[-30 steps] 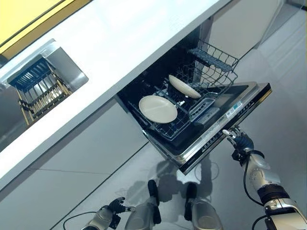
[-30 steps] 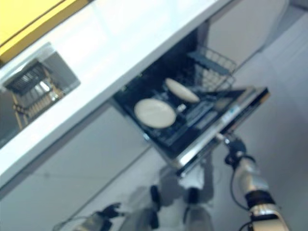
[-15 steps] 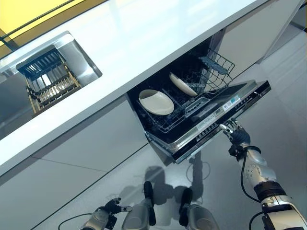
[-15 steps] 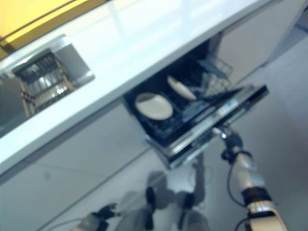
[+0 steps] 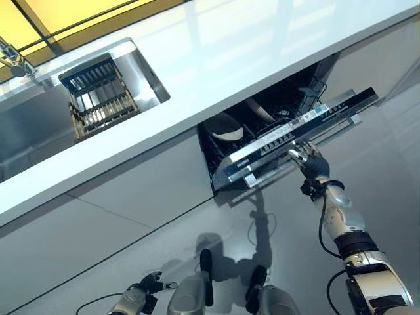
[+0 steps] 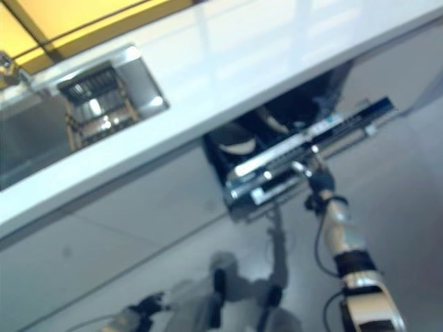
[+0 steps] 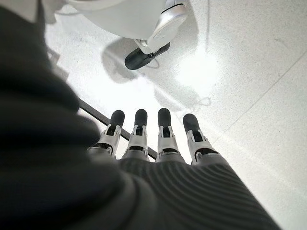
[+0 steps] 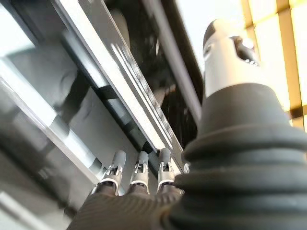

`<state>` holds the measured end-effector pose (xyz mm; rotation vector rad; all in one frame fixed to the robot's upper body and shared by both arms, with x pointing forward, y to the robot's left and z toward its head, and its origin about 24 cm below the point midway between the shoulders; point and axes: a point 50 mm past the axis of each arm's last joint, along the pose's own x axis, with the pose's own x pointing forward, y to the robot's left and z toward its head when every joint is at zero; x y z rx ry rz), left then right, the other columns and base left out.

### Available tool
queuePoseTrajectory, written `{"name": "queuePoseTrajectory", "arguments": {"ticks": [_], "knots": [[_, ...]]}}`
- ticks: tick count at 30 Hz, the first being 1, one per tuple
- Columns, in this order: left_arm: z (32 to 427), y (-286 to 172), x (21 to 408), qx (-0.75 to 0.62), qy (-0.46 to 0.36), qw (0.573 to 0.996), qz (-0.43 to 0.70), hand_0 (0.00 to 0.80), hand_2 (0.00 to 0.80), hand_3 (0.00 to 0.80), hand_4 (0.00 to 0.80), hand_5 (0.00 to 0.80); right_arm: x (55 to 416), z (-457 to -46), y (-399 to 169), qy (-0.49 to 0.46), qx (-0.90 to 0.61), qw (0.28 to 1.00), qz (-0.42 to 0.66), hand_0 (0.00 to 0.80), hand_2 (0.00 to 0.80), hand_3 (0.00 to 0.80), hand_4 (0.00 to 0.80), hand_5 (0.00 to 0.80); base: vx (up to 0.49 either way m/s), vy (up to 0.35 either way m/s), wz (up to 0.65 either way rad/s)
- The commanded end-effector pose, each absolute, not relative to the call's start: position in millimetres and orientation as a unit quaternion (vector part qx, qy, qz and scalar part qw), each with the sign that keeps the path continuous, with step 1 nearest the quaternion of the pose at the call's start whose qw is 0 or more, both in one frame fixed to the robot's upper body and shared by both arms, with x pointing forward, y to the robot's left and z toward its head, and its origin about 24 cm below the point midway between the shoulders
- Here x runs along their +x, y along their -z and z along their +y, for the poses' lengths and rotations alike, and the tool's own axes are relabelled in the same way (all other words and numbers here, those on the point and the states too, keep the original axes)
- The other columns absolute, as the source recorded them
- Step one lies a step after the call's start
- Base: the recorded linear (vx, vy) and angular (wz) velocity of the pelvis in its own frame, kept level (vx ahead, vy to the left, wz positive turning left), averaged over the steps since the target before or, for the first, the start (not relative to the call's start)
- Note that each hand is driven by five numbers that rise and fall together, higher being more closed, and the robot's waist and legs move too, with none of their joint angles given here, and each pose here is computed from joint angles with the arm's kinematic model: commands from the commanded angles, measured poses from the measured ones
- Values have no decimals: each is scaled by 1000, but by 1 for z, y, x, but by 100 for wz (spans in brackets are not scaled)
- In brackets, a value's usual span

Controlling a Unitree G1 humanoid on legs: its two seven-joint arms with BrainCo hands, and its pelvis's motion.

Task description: Take plates into dishwasher

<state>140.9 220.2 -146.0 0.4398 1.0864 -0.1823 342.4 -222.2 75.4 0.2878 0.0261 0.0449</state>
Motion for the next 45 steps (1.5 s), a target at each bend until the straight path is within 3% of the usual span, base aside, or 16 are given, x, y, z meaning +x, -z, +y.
{"name": "queuePoseTrajectory", "arguments": {"ticks": [1,31,38,45], "knots": [[246,143,131,247,82,809,527,0,0,0,0,0,355,-146,-96,-165,149,975,-13,0,0,0,0,0,79,39,16],[252,146,116,253,82,797,542,0,0,0,0,0,345,-153,-75,-138,98,985,12,0,0,0,0,0,56,31,12],[262,137,132,276,90,799,526,0,0,0,0,0,317,-205,-19,-90,-118,975,165,0,0,0,0,0,-69,-32,42],[271,128,148,277,81,806,517,0,0,0,0,0,250,-256,62,1,-105,933,346,0,0,0,0,0,-212,-148,89]]}}
